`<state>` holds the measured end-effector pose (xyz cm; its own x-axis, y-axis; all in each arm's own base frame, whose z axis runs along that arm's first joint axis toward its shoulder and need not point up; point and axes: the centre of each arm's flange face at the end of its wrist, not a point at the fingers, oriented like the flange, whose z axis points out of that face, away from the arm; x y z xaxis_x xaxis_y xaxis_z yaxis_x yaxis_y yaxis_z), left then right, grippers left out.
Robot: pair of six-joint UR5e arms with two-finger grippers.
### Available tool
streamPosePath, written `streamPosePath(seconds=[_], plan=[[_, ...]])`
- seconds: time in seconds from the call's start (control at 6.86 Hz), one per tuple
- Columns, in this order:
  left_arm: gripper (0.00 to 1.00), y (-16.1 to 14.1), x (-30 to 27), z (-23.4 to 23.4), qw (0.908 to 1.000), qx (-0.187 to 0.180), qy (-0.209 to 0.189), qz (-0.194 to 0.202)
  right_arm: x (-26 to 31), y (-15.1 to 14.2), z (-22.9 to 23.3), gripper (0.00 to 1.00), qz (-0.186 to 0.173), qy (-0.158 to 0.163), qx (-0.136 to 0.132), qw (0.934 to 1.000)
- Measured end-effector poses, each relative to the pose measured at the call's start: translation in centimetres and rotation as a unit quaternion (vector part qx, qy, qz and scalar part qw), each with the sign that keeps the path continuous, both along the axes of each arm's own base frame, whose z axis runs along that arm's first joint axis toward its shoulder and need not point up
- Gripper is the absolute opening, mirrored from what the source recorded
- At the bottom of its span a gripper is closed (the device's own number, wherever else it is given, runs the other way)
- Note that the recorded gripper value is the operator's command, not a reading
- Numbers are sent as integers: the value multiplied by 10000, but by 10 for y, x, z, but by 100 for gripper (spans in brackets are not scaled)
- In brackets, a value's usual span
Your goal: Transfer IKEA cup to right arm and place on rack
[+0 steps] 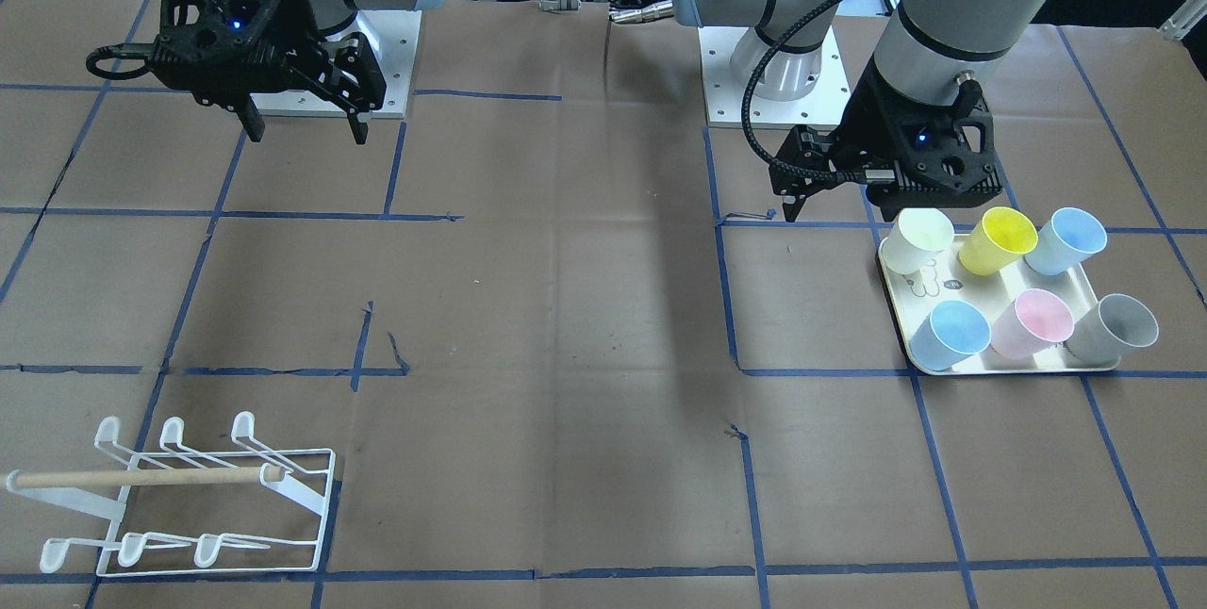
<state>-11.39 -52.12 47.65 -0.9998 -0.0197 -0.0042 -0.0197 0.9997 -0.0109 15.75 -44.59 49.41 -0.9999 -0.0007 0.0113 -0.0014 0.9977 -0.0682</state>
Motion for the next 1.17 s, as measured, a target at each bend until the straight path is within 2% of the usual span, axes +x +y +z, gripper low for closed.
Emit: streamPosePath(seconds=[0.29, 0.58, 1.17], plan=[[100, -1, 3, 0, 10000, -8, 7, -12, 0, 0, 0, 100, 42, 11, 1, 10000], [100, -4, 20, 0, 9998, -8, -22, -199, 0, 0, 0, 100, 47, 6, 9, 10000], [100, -10, 164, 0, 10000, -8, -30, -20, 0, 0, -1, 100, 61, 24, 15, 10000]])
